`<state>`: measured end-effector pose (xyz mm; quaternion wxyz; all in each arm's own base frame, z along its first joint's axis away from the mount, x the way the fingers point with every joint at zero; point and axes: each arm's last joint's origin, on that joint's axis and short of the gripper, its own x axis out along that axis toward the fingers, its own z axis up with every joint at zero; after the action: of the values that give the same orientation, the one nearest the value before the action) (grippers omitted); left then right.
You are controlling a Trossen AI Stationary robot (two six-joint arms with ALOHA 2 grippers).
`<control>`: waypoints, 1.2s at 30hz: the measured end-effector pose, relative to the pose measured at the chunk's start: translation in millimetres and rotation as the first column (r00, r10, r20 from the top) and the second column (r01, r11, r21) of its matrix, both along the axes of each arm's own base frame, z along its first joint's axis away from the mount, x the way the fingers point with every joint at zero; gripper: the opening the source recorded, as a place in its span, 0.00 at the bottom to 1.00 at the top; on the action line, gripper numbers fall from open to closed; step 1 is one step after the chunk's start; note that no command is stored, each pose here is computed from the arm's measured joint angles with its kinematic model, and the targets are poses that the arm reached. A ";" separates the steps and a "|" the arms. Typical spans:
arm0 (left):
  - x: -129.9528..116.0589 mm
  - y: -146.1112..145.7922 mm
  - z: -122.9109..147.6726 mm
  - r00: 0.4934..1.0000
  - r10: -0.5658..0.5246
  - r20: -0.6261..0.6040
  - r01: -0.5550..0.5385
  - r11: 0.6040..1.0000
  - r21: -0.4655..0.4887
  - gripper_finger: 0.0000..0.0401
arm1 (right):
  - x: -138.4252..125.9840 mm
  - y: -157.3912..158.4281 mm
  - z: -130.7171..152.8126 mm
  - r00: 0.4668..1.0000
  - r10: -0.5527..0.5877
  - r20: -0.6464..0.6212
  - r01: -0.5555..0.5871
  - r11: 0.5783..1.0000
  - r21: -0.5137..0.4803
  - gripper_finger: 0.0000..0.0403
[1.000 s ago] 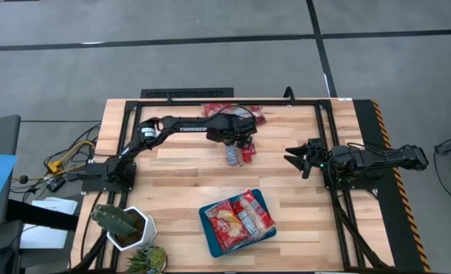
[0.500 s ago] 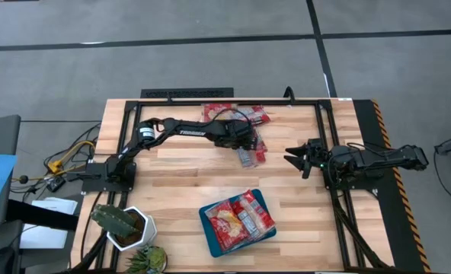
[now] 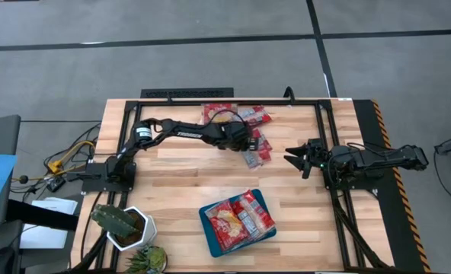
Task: Sort popcorn bags into baskets
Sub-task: Put the popcorn bag into the blue bin
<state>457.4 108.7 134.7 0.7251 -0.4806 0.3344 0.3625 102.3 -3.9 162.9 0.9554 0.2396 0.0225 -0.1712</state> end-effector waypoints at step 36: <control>-68.0 -210.3 158.0 0.978 -0.019 0.206 0.045 0.991 -0.124 0.00 | 0.0 0.0 0.0 1.000 0.001 0.000 -0.001 1.000 0.000 0.58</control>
<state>389.4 -101.5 292.8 0.7292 -0.5551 0.2885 0.2773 102.3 -3.9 162.9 0.9554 0.2397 0.0226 -0.1708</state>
